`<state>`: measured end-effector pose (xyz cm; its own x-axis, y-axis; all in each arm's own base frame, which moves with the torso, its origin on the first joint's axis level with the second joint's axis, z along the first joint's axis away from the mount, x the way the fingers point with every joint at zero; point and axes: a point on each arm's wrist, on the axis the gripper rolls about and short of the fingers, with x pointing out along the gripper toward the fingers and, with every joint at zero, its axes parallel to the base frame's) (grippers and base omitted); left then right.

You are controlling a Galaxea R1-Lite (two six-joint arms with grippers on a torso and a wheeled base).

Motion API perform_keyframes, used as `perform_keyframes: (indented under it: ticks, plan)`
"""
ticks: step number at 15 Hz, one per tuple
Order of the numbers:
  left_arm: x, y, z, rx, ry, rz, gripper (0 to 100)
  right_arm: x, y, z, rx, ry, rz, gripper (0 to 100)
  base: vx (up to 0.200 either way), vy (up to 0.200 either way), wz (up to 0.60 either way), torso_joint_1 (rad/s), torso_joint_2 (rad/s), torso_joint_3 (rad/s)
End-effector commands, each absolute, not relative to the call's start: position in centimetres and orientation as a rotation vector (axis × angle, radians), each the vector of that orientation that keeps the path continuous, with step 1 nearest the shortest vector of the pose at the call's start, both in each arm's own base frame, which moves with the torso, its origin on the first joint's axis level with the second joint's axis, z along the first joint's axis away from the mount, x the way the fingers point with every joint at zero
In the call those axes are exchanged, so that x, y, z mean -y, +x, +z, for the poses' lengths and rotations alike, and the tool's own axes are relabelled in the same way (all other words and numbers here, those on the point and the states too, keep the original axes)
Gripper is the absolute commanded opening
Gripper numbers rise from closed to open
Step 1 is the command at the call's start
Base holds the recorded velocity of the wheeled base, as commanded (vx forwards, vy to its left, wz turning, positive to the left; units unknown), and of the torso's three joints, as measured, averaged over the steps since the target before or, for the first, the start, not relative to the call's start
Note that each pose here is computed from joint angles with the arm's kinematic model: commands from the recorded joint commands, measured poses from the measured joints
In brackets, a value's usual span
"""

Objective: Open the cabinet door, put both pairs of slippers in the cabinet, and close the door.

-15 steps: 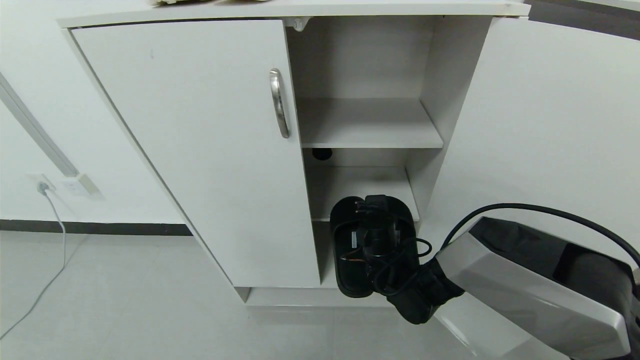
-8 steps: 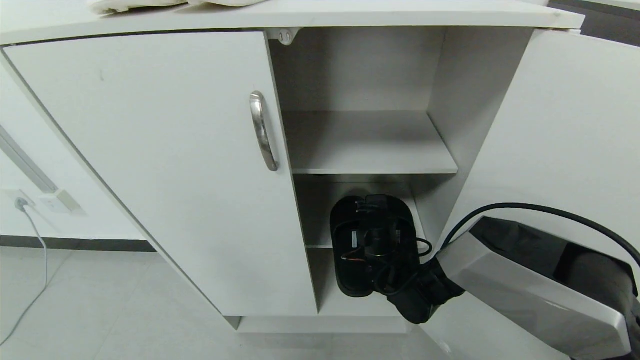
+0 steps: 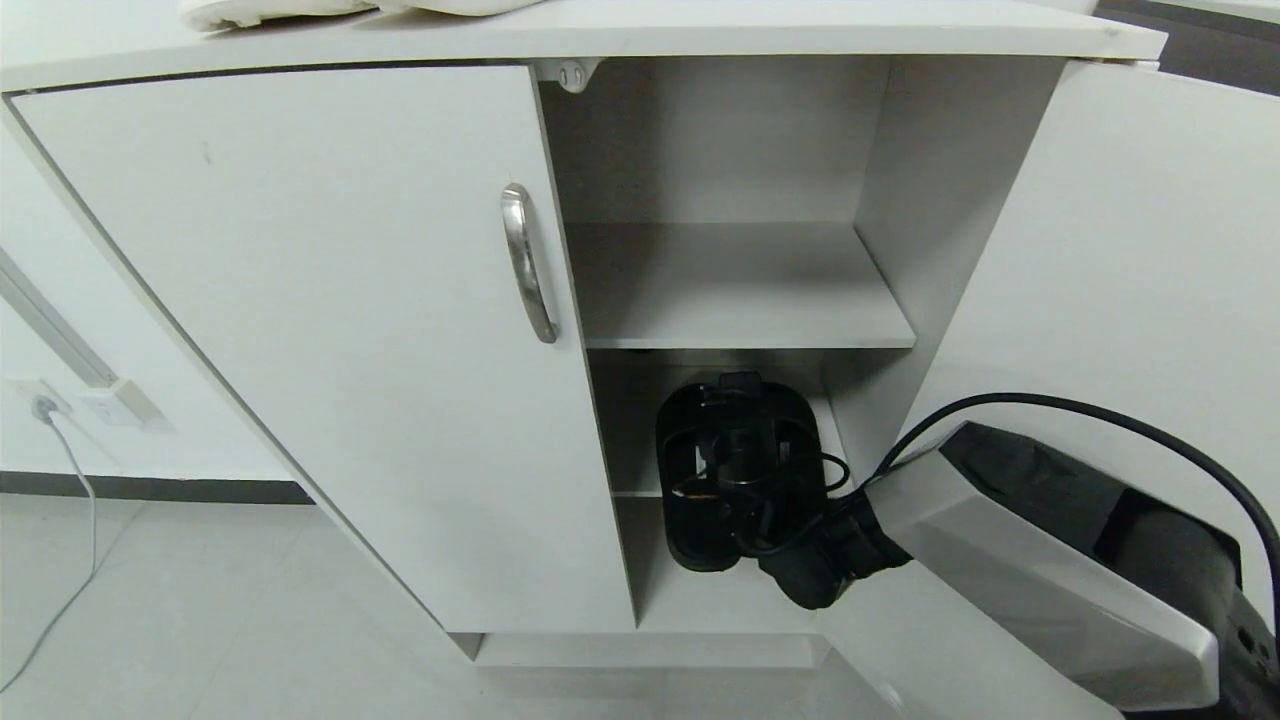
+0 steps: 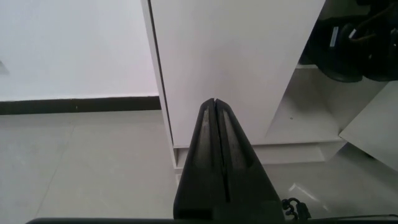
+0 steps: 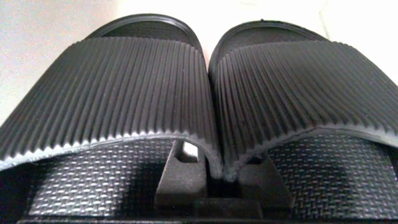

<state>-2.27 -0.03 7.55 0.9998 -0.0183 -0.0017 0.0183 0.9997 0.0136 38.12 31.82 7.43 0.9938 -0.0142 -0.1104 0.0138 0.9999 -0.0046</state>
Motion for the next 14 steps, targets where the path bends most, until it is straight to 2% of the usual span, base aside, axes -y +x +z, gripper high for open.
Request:
perform_keyframes:
  ticks: [1, 12, 14]
  plan:
    - [0.0, -2.3, 7.6, -0.003, 0.014, -0.018, 0, -32.2, 39.7, 7.3, -0.103, 0.004, -0.03, 0, 0.0, 0.0, 0.0, 0.0, 0.0, 0.0]
    - [0.0, -2.3, 7.6, -0.001, 0.014, -0.018, 0, -32.2, 44.3, 7.1, -0.107, 0.0, -0.089, 0, 0.0, 0.0, 0.0, 0.0, 0.0, 0.0]
    - [0.0, -2.3, 7.6, -0.001, 0.014, -0.018, 0, -32.1, 44.4, 6.2, -0.136, -0.024, -0.094, 0, 0.0, 0.0, 0.0, 0.0, 0.0, 0.0]
